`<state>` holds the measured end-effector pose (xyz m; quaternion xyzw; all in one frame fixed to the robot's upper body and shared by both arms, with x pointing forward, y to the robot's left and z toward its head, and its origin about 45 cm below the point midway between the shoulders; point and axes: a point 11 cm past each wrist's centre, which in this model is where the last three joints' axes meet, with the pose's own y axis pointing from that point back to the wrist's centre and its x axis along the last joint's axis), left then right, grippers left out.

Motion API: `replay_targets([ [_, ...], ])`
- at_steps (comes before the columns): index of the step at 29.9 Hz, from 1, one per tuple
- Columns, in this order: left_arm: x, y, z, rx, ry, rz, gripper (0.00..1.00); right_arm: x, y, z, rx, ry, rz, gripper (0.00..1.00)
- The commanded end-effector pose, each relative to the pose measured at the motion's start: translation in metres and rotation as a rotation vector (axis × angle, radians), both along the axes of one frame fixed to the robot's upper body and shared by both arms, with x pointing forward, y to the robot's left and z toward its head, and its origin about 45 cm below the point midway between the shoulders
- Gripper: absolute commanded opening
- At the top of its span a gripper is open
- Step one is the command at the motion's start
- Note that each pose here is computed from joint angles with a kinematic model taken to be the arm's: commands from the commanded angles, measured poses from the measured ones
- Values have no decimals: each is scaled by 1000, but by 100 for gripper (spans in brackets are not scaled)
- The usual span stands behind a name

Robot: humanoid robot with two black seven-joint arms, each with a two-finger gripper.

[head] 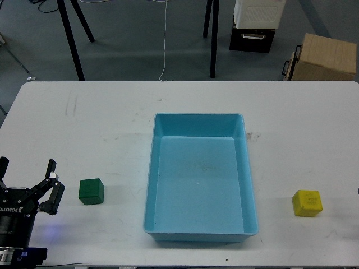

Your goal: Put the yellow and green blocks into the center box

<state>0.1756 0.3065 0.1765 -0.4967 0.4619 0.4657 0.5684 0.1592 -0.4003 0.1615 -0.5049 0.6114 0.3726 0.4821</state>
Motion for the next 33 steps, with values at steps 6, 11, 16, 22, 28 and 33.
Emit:
replay_targets([
  [6, -2, -2, -1, 4, 8, -13, 100, 19, -1, 10, 60, -87, -51, 100],
  [11, -1, -1, 0, 3, 2, -4, 100, 19, -2, 11, 91, -93, -61, 100],
  [16, 3, -2, 2, 3, -8, -12, 100, 34, -14, 32, -14, -103, 29, 100],
  [22, 7, -4, 4, 0, -22, -21, 100, 71, -16, 66, -333, 59, 382, 100],
  [28, 15, -20, 3, -23, -30, -69, 100, 114, -18, 115, -889, 156, 612, 100],
  [33, 15, -22, 3, -23, -31, -74, 100, 136, -6, 145, -1298, 224, 831, 100],
])
